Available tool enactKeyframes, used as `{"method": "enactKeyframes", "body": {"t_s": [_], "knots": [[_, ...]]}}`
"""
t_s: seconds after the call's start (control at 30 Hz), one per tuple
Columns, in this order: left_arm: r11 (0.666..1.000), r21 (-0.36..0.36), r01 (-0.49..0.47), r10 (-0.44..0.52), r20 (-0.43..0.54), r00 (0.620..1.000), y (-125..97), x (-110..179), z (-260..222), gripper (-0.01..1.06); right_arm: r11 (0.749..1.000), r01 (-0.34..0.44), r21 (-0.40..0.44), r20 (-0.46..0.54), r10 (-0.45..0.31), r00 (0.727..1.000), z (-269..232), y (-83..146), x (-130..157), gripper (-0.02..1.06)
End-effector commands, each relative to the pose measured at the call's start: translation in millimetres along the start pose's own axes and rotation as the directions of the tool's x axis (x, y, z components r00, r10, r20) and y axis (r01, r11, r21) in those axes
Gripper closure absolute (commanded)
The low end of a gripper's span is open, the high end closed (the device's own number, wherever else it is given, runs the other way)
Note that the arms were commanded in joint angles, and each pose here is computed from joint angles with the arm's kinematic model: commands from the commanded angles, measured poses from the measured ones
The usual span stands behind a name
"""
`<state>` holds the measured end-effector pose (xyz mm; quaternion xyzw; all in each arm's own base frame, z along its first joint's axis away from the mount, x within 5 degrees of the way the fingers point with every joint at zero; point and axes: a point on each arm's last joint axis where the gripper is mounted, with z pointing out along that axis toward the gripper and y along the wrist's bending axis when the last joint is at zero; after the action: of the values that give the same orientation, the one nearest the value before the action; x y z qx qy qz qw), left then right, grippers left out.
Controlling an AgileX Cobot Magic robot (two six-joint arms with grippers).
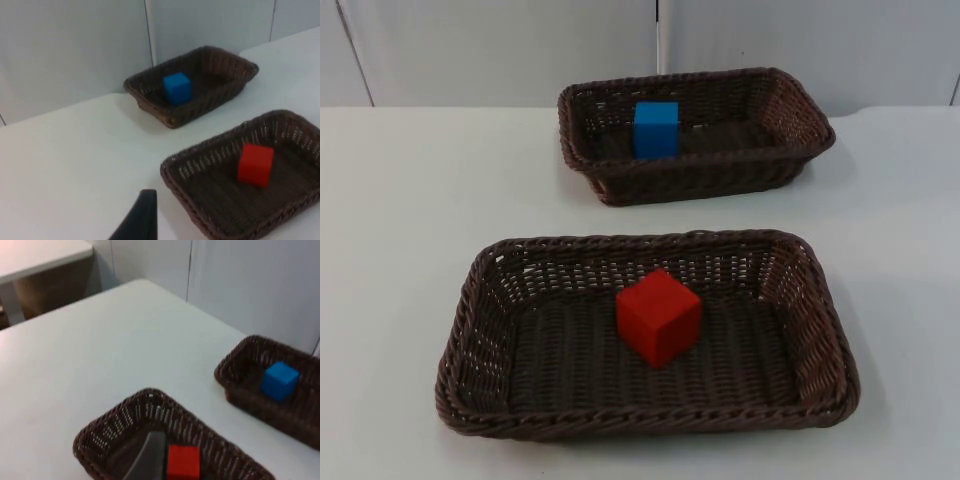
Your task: Pick up one cube with the left hand and place it into the upper basket. Pick up one cube with the right hand and place it into the lower basket.
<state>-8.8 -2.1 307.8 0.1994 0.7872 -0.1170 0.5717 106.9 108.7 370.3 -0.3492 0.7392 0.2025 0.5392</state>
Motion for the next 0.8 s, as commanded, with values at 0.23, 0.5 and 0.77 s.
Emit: {"method": "enactKeyframes", "body": {"t_s": [0.23, 0.5, 0.77], "knots": [[1.000, -0.001, 0.028, -0.028, -0.098, 0.995, 0, 21, 8, 0.08, 0.999, 0.046, 0.011, 0.018, -0.046, 0.999, -29, 2, 23, 0.21], [0.997, -0.040, 0.069, -0.074, -0.138, 0.988, 3, 26, 9, 0.08, 0.999, 0.032, 0.007, 0.020, -0.032, 0.999, -43, 4, 46, 0.21], [0.994, -0.075, 0.082, -0.093, -0.157, 0.983, 5, 30, 12, 0.08, 0.999, 0.040, 0.014, 0.043, -0.040, 0.998, -72, 5, 61, 0.21]]}}
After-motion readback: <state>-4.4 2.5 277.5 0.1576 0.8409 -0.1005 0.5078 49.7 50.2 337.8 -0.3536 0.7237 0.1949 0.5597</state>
